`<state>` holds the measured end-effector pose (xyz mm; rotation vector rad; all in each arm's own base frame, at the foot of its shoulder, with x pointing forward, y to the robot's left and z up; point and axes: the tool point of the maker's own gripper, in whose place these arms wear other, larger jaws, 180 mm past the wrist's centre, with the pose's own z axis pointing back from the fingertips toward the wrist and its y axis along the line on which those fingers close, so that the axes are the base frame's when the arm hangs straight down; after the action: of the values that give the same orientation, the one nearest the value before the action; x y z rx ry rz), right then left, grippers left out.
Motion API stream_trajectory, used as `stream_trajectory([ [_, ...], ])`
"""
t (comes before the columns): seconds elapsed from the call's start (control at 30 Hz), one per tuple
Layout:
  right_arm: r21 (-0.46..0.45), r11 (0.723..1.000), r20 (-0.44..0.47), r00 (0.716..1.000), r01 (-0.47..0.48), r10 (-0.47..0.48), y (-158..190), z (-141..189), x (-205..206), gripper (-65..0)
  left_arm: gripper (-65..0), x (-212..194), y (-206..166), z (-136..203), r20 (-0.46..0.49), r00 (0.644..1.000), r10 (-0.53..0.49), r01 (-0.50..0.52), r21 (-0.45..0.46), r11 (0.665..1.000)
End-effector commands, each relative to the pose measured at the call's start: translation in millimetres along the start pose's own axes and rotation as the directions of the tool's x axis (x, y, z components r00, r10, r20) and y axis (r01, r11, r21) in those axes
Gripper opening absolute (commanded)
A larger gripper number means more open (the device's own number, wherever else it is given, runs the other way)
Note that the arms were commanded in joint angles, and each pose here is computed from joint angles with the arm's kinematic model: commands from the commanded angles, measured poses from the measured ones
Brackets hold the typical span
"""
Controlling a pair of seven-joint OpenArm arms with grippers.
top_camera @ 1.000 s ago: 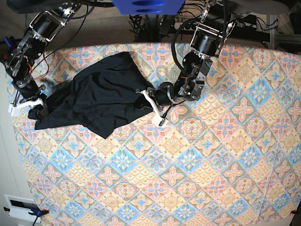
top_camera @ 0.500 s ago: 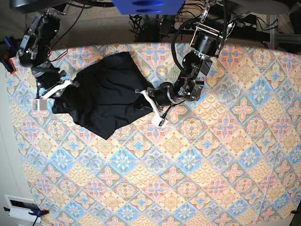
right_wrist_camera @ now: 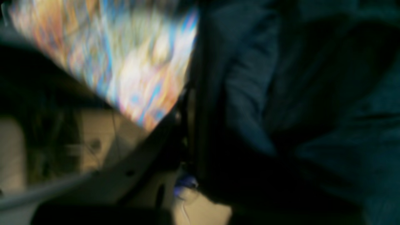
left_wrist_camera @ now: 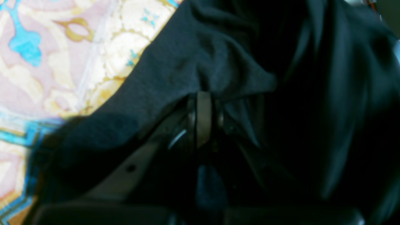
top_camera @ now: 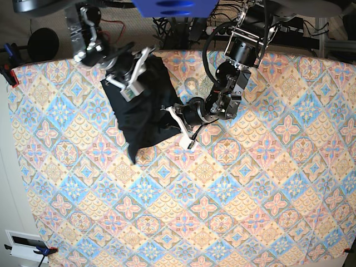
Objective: Layout the t-shirt on the table in an organized manner, then fold the t-shirt properly
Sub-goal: 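Fold the held shirt end over toward the left gripper with the right gripper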
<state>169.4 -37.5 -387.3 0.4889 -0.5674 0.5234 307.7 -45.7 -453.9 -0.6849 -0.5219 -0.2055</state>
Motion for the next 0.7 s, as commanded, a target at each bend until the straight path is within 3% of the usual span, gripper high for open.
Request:
stream_trajectory([
  [0.0,0.001,0.999,0.011,0.999,-0.054,0.054,5.9,-1.4,5.6,-65.0,-65.0,-25.7,31.2,4.4,-0.117,0.993,-0.008,0.024,0.135,0.991],
  [0.2,-0.053,0.945,-0.139,0.939,-0.323,0.314,23.0,-18.8,-21.2,-64.8,-65.0,-24.9,31.2,4.4,-0.116,0.993,-0.009,0.025,0.135,0.991],
  [0.33,-0.075,0.935,-0.145,0.932,-0.346,0.333,23.3,-20.9,-18.4,-62.6,-65.0,-24.9,31.2,4.4,-0.116,0.993,-0.009,0.025,0.135,0.991],
  [0.67,-0.078,0.934,-0.127,0.932,-0.350,0.339,25.7,-18.1,-12.7,-47.7,-65.0,-25.7,31.2,4.4,-0.117,0.993,-0.008,0.024,0.135,0.991],
])
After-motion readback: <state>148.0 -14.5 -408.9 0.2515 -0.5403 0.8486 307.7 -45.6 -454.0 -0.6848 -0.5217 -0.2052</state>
